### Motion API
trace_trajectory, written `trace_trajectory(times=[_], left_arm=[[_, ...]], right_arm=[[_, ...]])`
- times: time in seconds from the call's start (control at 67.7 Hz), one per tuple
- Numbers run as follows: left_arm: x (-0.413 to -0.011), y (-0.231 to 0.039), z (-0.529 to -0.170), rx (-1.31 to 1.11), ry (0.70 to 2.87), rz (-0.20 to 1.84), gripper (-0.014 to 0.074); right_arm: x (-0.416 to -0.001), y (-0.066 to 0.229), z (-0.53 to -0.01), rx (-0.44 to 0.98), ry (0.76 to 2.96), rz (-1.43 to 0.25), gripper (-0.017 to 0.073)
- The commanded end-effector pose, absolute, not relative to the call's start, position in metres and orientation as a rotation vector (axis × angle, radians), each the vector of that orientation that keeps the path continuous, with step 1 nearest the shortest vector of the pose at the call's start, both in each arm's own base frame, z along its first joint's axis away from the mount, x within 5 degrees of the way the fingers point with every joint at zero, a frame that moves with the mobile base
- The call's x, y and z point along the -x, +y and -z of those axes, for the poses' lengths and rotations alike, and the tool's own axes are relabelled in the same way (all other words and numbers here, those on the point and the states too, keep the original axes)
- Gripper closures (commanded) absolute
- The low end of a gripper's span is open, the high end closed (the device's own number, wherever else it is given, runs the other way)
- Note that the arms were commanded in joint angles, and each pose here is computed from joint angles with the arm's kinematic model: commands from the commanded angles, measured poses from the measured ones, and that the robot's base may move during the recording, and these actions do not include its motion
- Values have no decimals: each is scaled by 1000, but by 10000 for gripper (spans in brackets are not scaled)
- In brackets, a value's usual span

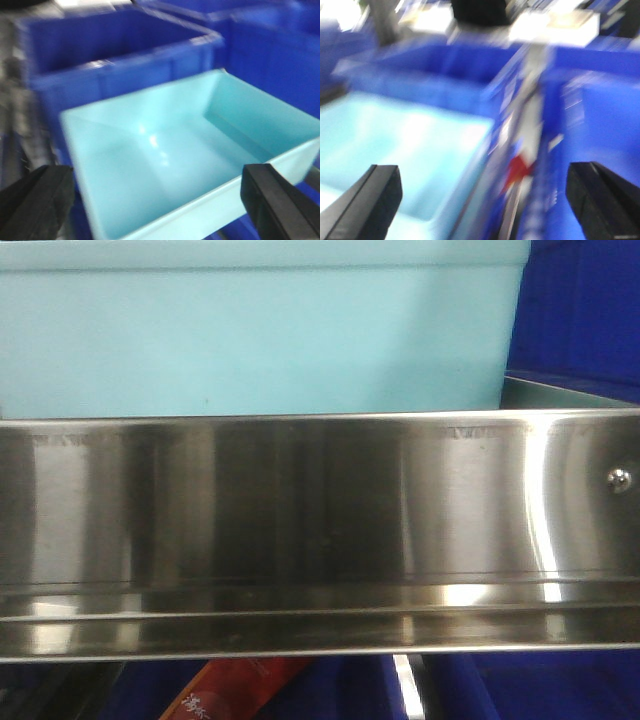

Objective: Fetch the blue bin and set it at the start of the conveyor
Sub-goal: 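Lift the turquoise bin with both grippers and pull it off the shelf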

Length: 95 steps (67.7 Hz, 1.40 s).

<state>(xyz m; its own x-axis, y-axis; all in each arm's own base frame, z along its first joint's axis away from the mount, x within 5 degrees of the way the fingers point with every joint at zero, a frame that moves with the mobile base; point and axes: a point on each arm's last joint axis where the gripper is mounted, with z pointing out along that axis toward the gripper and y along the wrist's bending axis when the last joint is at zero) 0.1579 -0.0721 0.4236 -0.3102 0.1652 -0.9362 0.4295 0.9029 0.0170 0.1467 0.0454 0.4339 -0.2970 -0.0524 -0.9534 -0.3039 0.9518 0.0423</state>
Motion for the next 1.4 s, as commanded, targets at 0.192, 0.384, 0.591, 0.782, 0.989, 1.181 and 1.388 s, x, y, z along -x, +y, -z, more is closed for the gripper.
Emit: trace_trajectory(times=[0.192,0.384,0.591,0.782,0.989,1.181,1.388], left_arm=[[-226,-90,-432,-315,2169,219,15],[-273,-80,-421,-185,2362,134,15],[-306,-72,-391,-114,2470,110,15],[-329,-77,-363,-120,2537,95,15],[-344,-82,-342,-122,2594,93,15],[-347,-83,-334,-119,2621,101,34],[-347,-85,-335,-110,2623,132,440]], right_arm=[[-221,69,-445,244,2226,-205,-9],[-272,84,-438,210,2352,-181,-9],[-315,99,-400,180,2483,-179,-9],[-344,113,-365,170,2559,-232,-9],[-363,124,-338,150,2596,-294,-9],[-369,125,-328,150,2619,-287,62],[-369,125,-328,150,2619,-287,547]])
